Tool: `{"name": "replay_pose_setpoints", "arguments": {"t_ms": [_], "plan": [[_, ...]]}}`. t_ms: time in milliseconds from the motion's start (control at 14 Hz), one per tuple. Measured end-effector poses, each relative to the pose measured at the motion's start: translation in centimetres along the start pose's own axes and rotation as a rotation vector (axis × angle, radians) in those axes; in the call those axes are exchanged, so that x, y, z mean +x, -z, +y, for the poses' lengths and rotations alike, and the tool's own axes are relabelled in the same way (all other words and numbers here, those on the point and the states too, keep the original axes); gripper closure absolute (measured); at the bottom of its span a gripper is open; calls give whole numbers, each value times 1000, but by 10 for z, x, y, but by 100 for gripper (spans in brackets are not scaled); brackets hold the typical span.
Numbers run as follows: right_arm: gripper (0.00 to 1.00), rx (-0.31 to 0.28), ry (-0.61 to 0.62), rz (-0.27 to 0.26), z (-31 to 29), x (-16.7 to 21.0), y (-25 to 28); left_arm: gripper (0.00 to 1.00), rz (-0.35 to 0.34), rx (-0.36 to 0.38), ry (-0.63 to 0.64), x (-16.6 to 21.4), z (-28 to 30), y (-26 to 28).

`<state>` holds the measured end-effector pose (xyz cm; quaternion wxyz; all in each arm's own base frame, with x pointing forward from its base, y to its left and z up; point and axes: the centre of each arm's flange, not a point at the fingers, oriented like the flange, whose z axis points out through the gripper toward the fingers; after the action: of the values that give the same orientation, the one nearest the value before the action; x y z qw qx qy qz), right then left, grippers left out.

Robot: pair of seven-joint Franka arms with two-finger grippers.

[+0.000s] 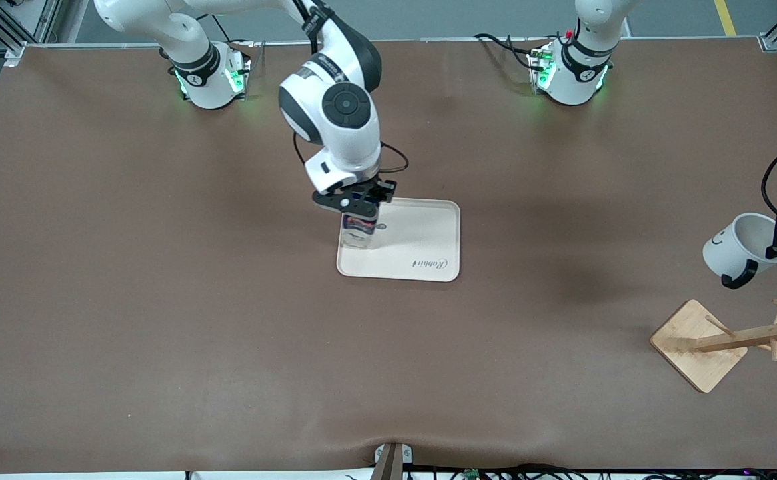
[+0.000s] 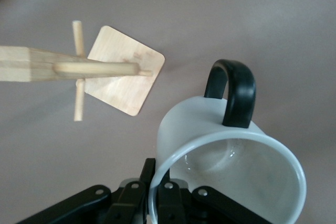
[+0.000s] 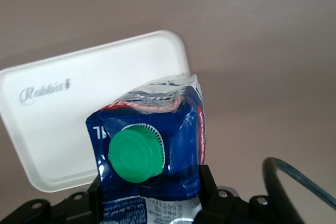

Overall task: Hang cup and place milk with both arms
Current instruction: 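Carry the mug toward the stand while the right gripper lifts the milk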

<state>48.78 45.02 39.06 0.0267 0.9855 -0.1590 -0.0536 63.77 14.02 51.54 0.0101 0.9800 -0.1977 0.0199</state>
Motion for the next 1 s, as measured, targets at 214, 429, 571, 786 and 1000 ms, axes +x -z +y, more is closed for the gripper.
{"name": "replay_pose_setpoints", "arguments": {"t_ms": [214, 429, 571, 786, 1000], "plan": [[35, 48, -47, -140, 55, 59, 64, 94, 33, 4, 20, 0, -17, -4], [37, 57, 16, -222, 153, 118, 106, 94, 55, 6, 33, 1, -29, -6], [37, 70, 65, -249, 215, 146, 113, 94, 68, 9, 44, 0, -38, -10], [37, 81, 141, -268, 308, 180, 98, 94, 92, 14, 62, -2, -52, -17], [37, 83, 180, -283, 386, 206, 70, 94, 113, 19, 78, -5, -63, -22]]}}
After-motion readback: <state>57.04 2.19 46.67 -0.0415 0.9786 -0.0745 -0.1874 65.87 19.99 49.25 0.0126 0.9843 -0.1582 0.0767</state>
